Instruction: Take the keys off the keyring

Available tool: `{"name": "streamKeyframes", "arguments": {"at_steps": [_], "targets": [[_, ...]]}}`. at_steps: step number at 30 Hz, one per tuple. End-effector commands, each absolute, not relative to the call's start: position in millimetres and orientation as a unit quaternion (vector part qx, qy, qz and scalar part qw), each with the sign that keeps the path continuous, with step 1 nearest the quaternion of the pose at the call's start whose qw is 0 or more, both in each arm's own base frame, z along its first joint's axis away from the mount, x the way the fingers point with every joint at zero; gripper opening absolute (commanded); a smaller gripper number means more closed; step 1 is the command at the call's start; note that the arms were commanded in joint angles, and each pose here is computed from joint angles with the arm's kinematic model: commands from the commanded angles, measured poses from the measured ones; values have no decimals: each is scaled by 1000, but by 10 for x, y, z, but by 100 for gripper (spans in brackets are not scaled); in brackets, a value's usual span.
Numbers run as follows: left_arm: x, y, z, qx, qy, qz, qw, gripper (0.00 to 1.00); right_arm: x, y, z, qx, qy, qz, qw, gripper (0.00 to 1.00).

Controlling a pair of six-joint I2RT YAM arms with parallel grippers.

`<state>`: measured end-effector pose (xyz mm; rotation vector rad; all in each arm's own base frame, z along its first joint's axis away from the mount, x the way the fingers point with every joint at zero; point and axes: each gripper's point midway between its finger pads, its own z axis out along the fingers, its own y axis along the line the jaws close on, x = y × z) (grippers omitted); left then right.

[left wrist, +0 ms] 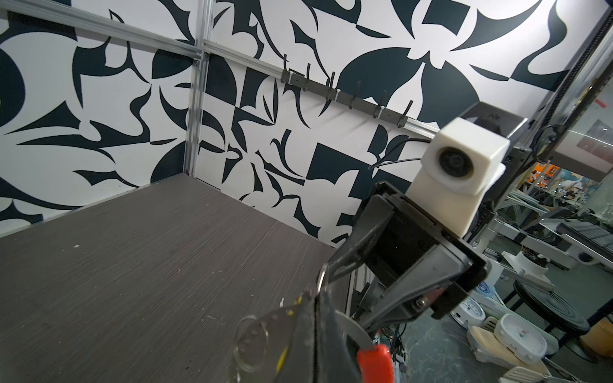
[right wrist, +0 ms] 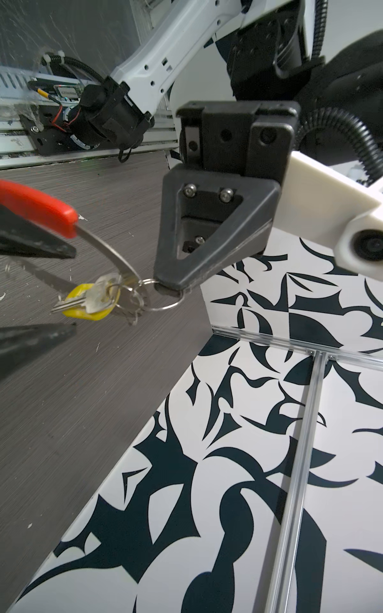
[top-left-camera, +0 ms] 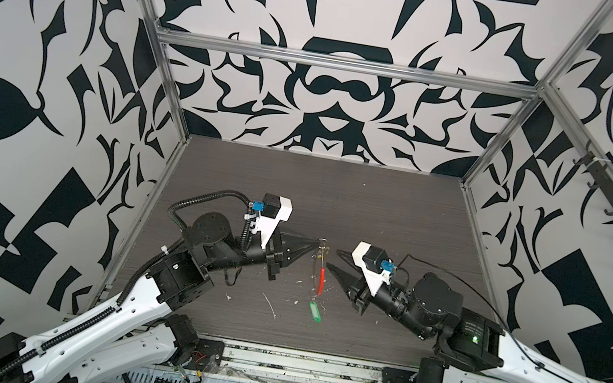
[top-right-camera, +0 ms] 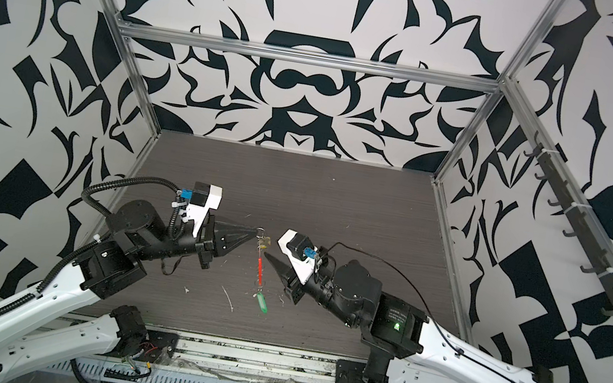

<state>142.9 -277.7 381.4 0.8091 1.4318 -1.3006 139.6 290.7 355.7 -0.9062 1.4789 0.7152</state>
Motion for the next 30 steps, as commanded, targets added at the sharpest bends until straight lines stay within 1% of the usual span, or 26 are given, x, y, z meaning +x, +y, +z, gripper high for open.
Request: {"name": "streamKeyframes", "arguments": {"at_steps": [1,9,16,25,30], "targets": [[1331,-2750,3940,344,563,-556,506,0,1372,2938,3750,-378,611,329,612,36],[1234,-2766,3944,361,552,-570,491,0,1395,3007,3718,-385,613,323,610,36],[1193,-2776,3946,368,547,-576,483,0,1372,2947,3793,-382,605,326,618,37],[1172,-2787,3900,374,546,-578,477,0,1218,2687,4151,-348,570,380,640,37],[1172,-2794,3904,375,544,-580,477,0,1162,2836,4213,-368,575,412,604,40]]}}
